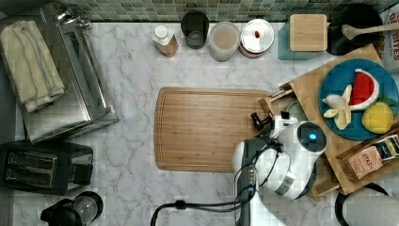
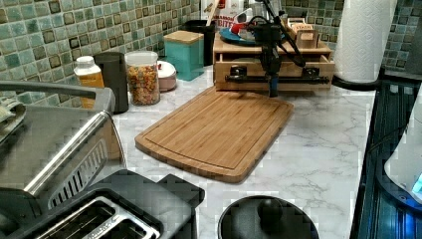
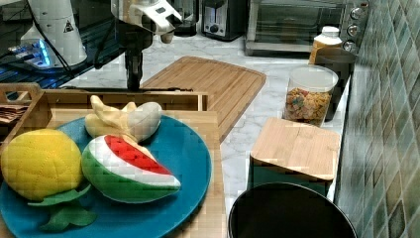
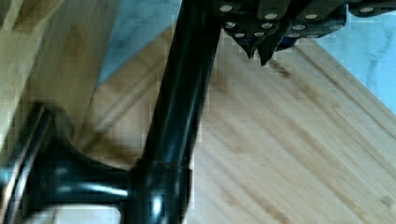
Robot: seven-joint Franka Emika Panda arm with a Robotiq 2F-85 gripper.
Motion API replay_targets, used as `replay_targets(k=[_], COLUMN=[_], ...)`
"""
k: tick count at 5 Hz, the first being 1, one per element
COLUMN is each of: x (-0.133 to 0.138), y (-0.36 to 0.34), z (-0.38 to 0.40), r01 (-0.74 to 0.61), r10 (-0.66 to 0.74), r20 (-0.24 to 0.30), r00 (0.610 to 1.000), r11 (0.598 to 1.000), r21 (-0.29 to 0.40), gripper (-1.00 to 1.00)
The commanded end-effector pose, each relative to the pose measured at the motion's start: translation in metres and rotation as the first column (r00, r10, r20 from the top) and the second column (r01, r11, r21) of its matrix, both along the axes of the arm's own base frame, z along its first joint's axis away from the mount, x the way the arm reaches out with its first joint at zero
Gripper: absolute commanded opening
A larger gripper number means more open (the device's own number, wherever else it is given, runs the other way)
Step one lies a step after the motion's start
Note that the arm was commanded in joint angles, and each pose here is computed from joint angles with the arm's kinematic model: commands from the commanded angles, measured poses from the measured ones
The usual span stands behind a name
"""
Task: Close the drawer.
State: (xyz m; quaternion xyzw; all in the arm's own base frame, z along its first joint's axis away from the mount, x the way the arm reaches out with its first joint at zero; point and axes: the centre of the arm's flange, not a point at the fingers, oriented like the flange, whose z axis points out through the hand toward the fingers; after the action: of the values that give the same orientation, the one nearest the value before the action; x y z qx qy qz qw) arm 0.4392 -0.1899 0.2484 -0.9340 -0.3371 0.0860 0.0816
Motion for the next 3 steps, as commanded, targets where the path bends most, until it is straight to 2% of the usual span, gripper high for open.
replay_targets(k=[1,3], x=[0.076,0.071], y=[-0.137,-0.159], z=[0.104,0.122], r01=[0.148,0.209], r10=[-0.087,-0.084], r20=[0.328,0.400], r00=[0.941,0.913], r11=[0.975,0.937], r21=[-0.164,-0.280], gripper=[-1.00,-1.00])
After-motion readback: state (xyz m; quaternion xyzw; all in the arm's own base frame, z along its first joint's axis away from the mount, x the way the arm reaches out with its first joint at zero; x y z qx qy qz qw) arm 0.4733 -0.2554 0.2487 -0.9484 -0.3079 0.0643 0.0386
